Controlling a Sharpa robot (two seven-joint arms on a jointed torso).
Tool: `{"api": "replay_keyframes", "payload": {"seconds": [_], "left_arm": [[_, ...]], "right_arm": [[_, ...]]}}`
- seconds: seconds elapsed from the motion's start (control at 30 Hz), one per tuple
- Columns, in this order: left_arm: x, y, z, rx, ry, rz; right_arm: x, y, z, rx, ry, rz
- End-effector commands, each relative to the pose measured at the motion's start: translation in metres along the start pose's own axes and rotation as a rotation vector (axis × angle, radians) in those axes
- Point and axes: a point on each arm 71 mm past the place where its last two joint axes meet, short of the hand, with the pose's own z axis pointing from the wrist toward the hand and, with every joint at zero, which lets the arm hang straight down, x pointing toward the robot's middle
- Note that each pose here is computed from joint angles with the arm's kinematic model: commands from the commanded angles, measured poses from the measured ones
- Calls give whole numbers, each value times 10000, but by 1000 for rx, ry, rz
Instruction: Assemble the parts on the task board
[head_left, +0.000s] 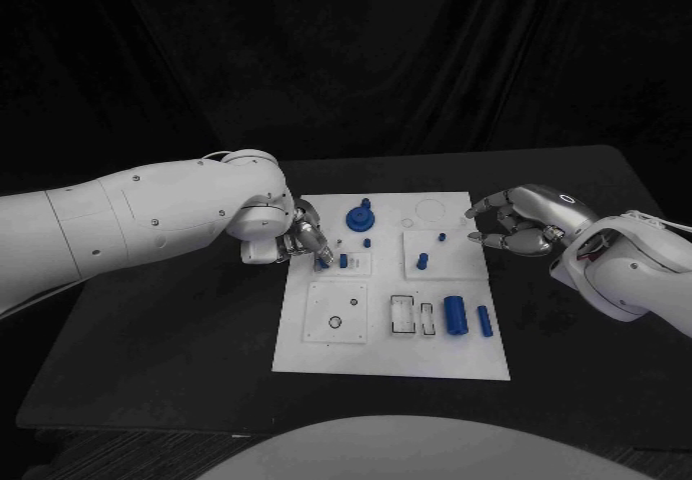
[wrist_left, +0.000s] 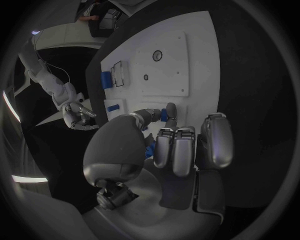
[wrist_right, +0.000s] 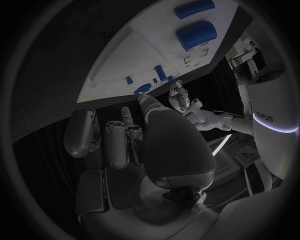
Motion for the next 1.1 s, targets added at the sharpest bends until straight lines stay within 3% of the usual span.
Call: {"api": "replay_keyframes", "payload": {"seconds": [0.03, 0.37, 1.1], "left_arm": [[-14, 40, 21, -52, -27, 18], [-59, 92, 90, -85, -46, 41], [1, 37, 153, -62, -33, 51]], "right_arm": [[13, -1, -6, 10, 2, 1], [20, 1, -8, 9, 4, 2], [35, 6, -8, 6, 6, 4]]}}
